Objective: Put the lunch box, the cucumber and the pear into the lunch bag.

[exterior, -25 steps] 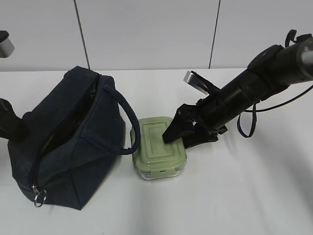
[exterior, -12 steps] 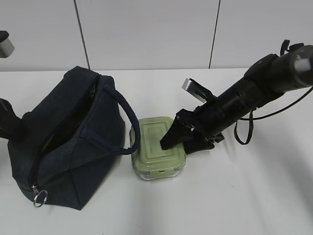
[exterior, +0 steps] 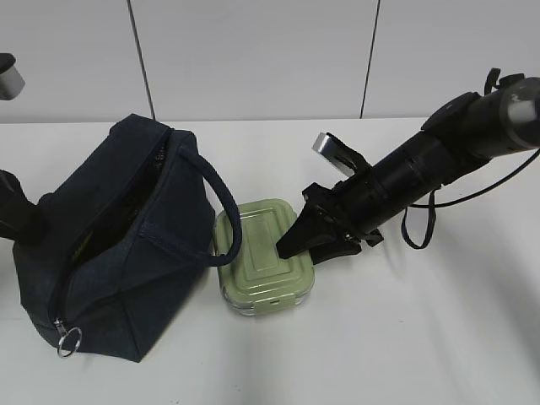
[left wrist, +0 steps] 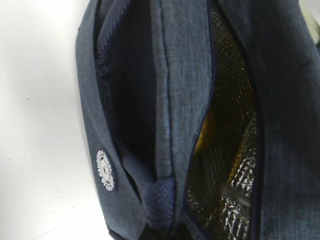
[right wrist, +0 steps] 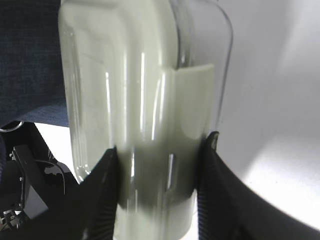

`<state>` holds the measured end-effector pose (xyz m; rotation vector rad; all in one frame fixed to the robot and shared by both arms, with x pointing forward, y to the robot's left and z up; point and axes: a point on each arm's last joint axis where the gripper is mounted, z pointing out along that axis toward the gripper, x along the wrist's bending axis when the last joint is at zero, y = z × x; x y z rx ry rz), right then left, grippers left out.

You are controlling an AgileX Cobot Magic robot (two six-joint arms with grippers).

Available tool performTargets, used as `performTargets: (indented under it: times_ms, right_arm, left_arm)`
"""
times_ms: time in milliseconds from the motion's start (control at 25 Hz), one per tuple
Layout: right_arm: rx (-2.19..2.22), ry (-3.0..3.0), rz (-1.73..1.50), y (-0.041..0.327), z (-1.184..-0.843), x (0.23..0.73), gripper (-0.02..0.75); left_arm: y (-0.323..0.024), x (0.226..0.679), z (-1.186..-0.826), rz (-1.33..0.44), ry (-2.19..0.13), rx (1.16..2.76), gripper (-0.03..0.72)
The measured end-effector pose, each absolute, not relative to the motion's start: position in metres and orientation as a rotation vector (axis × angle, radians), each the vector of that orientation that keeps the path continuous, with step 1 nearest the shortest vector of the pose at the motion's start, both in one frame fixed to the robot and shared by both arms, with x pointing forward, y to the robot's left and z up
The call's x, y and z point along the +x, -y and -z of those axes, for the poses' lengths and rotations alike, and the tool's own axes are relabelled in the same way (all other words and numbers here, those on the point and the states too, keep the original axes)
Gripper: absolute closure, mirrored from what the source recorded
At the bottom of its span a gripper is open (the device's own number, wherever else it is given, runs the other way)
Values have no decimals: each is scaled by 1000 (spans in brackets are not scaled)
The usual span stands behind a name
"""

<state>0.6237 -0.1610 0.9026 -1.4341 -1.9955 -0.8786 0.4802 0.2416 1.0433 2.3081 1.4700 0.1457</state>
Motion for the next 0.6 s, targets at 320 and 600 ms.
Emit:
performTargets:
  times_ms: [320,600]
  right_arm:
    - [-1454,2086,840,177,-921,623,431]
    - [-1499,2213,897,201,-959,622,432]
  left_arm:
    - [-242,480,-1043,-146,-1470,2309,687]
    - [-242,480,-1043,-146,-1470,2309,687]
